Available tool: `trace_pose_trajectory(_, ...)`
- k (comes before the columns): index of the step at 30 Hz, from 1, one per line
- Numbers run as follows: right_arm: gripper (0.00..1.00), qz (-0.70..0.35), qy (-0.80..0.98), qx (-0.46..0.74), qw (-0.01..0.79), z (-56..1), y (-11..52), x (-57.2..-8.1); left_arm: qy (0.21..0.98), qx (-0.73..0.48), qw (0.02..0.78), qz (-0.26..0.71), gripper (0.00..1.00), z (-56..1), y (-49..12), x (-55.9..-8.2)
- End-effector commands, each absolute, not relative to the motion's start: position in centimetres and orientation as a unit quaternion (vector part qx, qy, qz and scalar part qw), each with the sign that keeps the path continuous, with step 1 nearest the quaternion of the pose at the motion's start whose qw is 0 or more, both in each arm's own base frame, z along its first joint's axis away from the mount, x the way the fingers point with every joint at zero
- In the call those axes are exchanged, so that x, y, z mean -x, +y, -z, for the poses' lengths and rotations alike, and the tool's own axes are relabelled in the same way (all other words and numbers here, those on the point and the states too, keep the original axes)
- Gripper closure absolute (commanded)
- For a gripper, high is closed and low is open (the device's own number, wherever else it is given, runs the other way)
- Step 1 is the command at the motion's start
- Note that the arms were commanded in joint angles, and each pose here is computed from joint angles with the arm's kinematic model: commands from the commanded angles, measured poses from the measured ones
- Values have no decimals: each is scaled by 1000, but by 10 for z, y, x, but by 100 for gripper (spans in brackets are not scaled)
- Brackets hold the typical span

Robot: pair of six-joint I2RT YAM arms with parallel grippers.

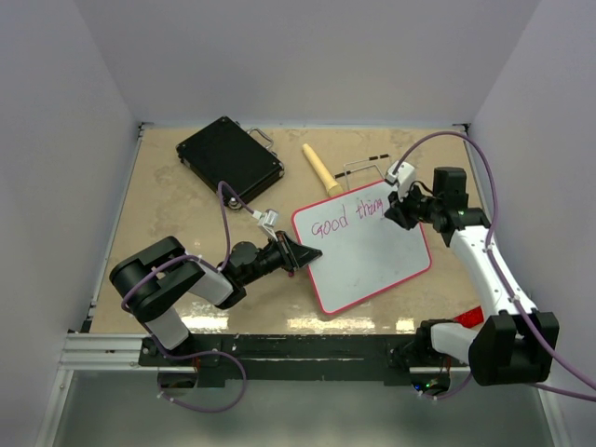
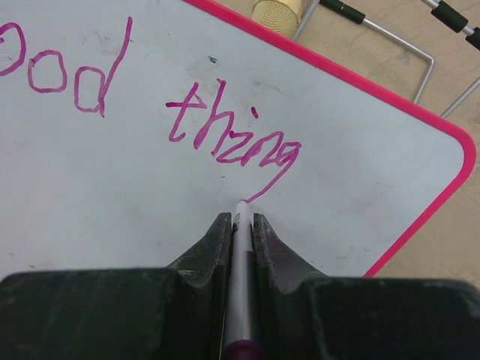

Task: Write a sentence on the whiteboard
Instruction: Write on the whiteboard with the whiteboard marker without the cap.

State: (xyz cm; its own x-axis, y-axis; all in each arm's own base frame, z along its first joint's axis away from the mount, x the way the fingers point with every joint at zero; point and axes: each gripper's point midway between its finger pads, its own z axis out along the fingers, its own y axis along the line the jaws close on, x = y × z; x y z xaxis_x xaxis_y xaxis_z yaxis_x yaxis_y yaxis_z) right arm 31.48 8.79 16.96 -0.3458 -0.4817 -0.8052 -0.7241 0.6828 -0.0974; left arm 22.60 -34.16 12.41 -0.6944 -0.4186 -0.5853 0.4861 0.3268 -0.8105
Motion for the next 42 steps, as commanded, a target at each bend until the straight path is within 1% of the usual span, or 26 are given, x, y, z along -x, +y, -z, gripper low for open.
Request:
trace_pose_trajectory(1,100,-170,798,377,438,-175,99,-318,632,-87,458,619,100,-175,-345,-219)
trace_pose_trajectory(5,100,-156,794,349,473,-195,97,-332,633,-86,459,618,100,-174,-344,-218)
trace_pose_trajectory(9,100,-102,795,312,510,-215,79,-346,633,-86,459,617,100,-174,-343,-218)
trace_pose_trajectory(11,100,-81,793,299,524,-229,66,-348,634,-85,459,616,100,-173,-343,-218)
trace_pose_trajectory(13,100,-85,785,305,532,-243,64,-344,634,-85,460,616,100,-173,-342,-218)
trace_pose_trajectory(14,100,-74,783,296,542,-253,51,-341,634,-84,460,616,100,-173,-342,-219)
trace_pose_trajectory(18,100,-115,744,330,570,-283,70,-320,634,-85,459,617,100,-172,-342,-218)
trace_pose_trajectory(21,100,-136,731,325,585,-292,77,-314,633,-86,458,618,100,-172,-343,-217)
trace_pose_trajectory(28,100,-159,727,312,591,-270,78,-320,635,-91,457,616,100,-173,-344,-217)
trace_pose_trajectory(42,100,-189,713,335,586,-257,83,-309,637,-97,453,616,100,-171,-347,-217)
